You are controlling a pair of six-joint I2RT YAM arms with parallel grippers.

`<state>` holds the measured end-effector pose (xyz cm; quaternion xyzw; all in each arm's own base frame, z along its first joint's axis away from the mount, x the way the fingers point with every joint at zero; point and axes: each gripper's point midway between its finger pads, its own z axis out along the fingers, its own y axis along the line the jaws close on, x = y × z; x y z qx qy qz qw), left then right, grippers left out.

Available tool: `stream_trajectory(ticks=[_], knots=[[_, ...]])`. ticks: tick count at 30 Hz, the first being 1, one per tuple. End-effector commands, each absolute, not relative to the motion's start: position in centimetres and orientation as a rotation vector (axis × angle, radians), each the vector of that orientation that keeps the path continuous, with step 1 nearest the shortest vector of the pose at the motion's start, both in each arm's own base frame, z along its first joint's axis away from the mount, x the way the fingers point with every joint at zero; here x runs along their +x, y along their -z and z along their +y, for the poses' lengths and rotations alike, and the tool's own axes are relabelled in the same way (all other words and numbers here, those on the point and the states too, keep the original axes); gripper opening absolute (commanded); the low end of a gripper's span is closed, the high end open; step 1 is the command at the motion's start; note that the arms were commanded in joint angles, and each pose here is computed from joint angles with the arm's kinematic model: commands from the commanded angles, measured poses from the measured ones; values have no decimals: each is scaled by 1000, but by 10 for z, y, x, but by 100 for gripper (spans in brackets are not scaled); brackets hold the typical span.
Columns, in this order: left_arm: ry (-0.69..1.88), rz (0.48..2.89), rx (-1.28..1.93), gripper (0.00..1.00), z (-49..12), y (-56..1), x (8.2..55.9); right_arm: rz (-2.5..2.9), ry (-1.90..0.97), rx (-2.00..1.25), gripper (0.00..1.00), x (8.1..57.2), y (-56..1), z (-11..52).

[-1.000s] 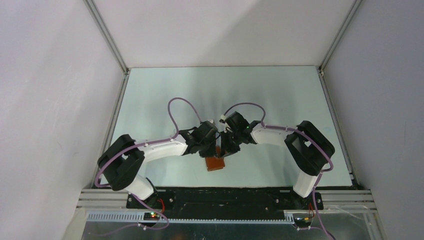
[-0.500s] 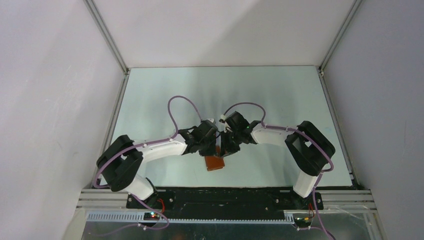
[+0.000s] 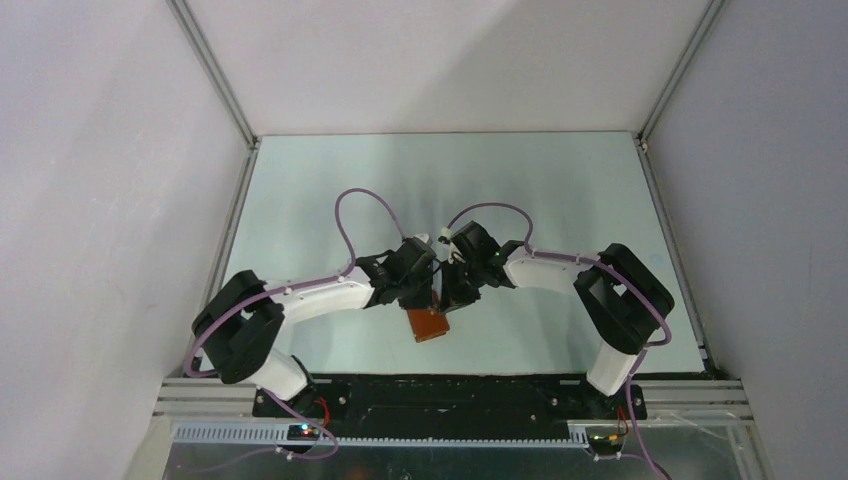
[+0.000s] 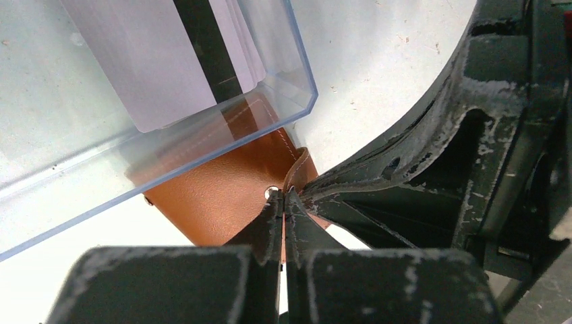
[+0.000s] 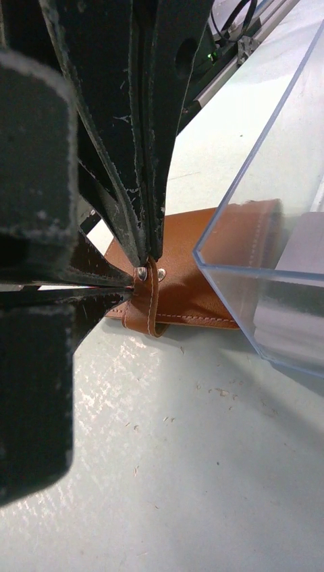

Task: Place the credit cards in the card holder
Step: Close the card holder at the center of the board.

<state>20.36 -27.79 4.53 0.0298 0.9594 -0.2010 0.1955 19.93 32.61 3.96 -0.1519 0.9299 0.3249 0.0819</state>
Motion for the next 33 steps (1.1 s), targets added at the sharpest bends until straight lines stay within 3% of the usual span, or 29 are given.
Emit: stream_trajectory(ticks=[1,33], knots=[[538,2669,73,0,-276,-45,211,2689,-996,-467,0,213,-60,337],[481,2731,85,0,-271,-35,205,2698,-1035,-451,0,213,-52,344]])
